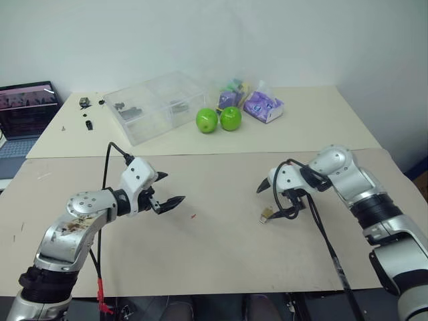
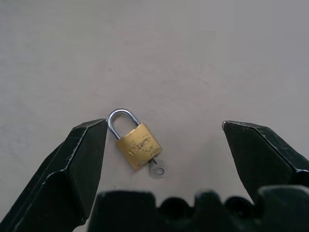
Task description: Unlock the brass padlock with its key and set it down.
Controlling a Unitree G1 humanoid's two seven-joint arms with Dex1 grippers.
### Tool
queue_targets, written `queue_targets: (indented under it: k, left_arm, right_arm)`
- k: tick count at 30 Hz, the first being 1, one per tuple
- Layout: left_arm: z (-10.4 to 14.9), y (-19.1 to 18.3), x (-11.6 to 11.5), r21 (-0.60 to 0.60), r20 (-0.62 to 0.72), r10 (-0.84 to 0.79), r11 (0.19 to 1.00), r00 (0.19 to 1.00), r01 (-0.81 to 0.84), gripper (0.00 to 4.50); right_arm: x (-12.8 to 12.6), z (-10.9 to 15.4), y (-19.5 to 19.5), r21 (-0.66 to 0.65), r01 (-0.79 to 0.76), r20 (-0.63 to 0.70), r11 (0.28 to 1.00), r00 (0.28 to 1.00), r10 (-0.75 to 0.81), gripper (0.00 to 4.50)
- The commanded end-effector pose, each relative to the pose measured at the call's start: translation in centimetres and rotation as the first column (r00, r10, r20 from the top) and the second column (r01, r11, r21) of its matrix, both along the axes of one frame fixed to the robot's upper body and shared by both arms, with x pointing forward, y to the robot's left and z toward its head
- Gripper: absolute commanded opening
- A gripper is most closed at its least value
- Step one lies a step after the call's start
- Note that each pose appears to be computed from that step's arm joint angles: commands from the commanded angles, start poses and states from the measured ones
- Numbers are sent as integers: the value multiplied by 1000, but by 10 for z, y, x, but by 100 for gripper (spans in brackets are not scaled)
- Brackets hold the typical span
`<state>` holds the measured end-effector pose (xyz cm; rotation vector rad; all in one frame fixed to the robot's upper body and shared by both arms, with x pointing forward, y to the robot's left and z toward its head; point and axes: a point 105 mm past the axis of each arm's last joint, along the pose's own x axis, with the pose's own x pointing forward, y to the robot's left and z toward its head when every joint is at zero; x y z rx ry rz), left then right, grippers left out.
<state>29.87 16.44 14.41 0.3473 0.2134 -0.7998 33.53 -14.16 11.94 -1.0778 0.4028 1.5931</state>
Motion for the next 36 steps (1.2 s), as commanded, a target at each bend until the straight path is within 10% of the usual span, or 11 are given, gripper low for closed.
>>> queue_targets:
  k: [1, 18, 29, 36]
  left_arm:
    - [15, 6, -6, 8, 54, 26, 1000, 998, -27, 449]
    - [20, 15, -17, 21, 53, 70, 997, 996, -71, 449]
    - [24, 17, -18, 15, 57, 84, 996, 995, -85, 450]
    - [24, 12, -17, 4, 58, 76, 997, 995, -76, 450]
  right_arm:
    - [0, 6, 0, -36, -71, 6, 997, 997, 71, 445]
    - [-11, -22, 3, -101, -188, -61, 977, 981, 183, 445]
    - [-5, -34, -6, -123, -132, -111, 984, 987, 119, 102]
    - [-1, -30, -7, -87, -81, -86, 993, 994, 74, 88]
